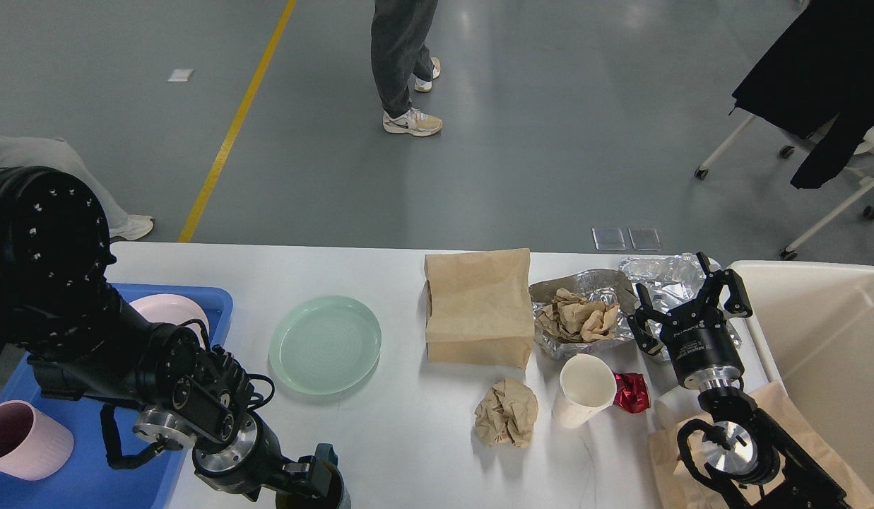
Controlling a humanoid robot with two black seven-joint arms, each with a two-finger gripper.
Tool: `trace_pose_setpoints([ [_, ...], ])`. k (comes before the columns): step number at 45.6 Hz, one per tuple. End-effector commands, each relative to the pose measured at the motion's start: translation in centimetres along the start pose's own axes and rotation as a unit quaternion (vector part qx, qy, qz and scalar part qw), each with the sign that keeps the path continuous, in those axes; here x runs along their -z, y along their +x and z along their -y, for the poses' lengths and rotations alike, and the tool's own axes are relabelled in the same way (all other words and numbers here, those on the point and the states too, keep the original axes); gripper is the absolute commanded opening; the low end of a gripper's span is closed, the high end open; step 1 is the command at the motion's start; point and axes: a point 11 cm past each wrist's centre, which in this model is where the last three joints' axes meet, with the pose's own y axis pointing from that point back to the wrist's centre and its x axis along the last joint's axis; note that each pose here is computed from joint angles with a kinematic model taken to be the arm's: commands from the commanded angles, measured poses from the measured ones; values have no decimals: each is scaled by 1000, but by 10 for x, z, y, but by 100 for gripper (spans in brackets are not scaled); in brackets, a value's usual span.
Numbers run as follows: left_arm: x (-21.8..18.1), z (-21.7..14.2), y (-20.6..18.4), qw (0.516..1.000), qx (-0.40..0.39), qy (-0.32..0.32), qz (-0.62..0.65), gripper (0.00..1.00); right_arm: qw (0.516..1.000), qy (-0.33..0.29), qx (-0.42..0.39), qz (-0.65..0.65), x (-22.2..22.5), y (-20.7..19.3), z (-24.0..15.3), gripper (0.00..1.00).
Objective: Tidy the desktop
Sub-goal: 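Reach the left gripper down to grasp the dark teal mug, then lift the teal mug and set it on the tray beside the pink mug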
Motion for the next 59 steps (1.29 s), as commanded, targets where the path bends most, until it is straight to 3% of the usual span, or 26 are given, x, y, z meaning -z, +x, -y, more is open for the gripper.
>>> trace_pose_setpoints([
  [1,-2,10,-3,1000,-15,3,8,82,1000,0,0,0,0,0,0,100],
  [10,0,11,-3,1000,-15,9,8,64,1000,0,-1,0,0,0,0,100],
  [28,11,7,-1,999,-18,46,4,0,1000,0,-1,0,0,0,0,100],
  [44,19,-8,14,997,-45,68,-3,0,1000,0,0,0,0,0,0,100],
  [59,30,-122,48,995,-50,74,-36,0,1000,0,-1,0,0,0,0,100],
])
